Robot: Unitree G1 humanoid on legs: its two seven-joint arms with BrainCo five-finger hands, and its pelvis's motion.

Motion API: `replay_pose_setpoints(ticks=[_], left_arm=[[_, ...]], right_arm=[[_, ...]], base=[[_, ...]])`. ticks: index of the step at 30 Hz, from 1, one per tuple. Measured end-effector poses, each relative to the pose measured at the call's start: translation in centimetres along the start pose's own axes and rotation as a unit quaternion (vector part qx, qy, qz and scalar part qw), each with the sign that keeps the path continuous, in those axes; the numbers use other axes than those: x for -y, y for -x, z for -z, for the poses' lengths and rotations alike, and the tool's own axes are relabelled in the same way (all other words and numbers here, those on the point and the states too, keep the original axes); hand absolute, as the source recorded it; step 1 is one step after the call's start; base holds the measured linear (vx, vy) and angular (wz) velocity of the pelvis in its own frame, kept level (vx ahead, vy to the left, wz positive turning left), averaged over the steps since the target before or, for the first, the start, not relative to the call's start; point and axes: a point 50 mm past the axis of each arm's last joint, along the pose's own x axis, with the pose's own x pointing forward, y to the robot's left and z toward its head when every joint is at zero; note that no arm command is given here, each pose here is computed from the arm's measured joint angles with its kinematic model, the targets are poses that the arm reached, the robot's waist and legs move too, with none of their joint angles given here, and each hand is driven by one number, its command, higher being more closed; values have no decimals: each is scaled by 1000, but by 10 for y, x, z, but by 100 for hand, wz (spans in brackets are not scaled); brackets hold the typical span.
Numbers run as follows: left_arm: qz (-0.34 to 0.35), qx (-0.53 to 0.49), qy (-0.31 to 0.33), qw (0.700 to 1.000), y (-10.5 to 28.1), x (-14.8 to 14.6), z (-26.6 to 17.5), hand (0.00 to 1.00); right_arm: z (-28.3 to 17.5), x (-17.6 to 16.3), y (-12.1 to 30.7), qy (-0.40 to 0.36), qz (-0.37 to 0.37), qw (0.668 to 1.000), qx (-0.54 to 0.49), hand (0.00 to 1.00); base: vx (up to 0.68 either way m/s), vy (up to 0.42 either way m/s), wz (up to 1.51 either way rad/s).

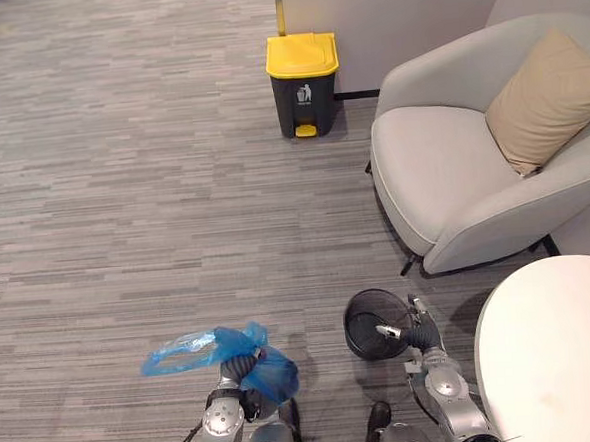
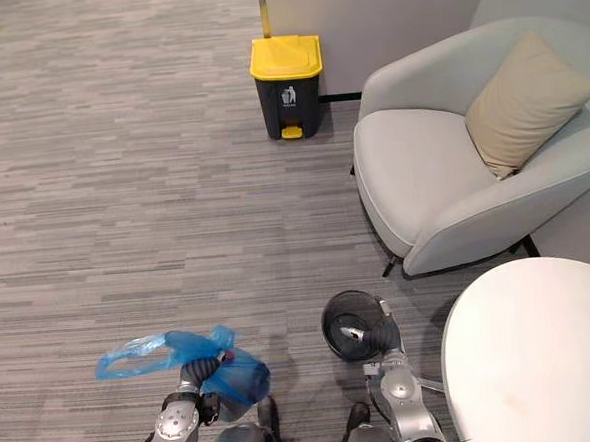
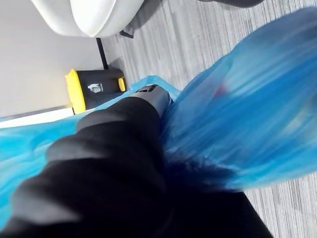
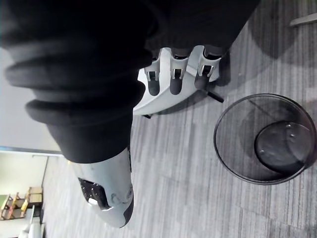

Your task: Gather rubbish on tea table into small bin, then transfer packed bag to large trash can.

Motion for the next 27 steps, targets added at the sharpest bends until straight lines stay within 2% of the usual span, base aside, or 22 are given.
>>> replay_pose_setpoints(ticks=[6, 16, 24, 27], left_arm=[[-5, -22, -26, 999, 3, -8, 12, 100], [-25, -41, -25, 999, 7, -20, 22, 100], [-27, 2, -17, 999, -5, -19, -2, 100], [-22, 6, 1, 1000, -8, -8, -7, 100]], right_arm=[[12, 1, 3, 0, 2, 1000, -29, 0], [22, 9, 3, -3, 18, 998, -55, 0], [29, 10, 9, -9, 22, 998, -65, 0], [30, 19, 12, -22, 39, 997, -64, 0]], base=[[-27, 48, 3], [83, 49, 41], [208, -85, 81], [220, -177, 50]])
